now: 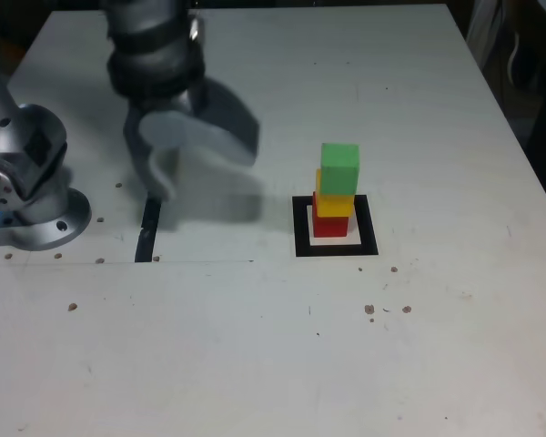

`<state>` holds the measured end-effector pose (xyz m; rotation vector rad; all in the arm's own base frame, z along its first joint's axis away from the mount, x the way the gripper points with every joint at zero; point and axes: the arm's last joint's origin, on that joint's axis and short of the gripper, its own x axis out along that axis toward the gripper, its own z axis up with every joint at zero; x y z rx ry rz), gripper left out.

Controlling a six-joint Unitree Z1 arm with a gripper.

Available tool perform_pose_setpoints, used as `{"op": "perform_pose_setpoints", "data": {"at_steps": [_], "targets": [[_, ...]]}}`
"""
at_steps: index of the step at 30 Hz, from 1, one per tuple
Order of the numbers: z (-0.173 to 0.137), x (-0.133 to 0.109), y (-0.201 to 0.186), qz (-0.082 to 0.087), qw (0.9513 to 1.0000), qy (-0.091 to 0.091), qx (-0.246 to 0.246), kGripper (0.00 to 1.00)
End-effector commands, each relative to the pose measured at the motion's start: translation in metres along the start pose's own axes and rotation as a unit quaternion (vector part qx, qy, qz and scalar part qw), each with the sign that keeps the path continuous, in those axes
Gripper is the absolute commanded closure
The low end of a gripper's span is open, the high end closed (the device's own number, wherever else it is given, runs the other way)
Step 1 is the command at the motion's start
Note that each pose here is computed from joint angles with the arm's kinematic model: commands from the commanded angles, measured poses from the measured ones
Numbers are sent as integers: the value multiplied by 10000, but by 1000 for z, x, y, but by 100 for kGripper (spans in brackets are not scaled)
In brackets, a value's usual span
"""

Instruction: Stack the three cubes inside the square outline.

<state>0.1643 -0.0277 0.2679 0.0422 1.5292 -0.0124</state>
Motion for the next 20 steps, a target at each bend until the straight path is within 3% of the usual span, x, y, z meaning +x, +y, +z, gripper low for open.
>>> {"op": "perform_pose_setpoints", "data": {"at_steps": [1, 12, 20], "targets": [[-57, 52, 7, 186, 9909, 1333, 55, 0], [-60, 55, 8, 277, 9893, 1421, 170, 0], [-60, 51, 8, 231, 9921, 1219, 172, 0]]}}
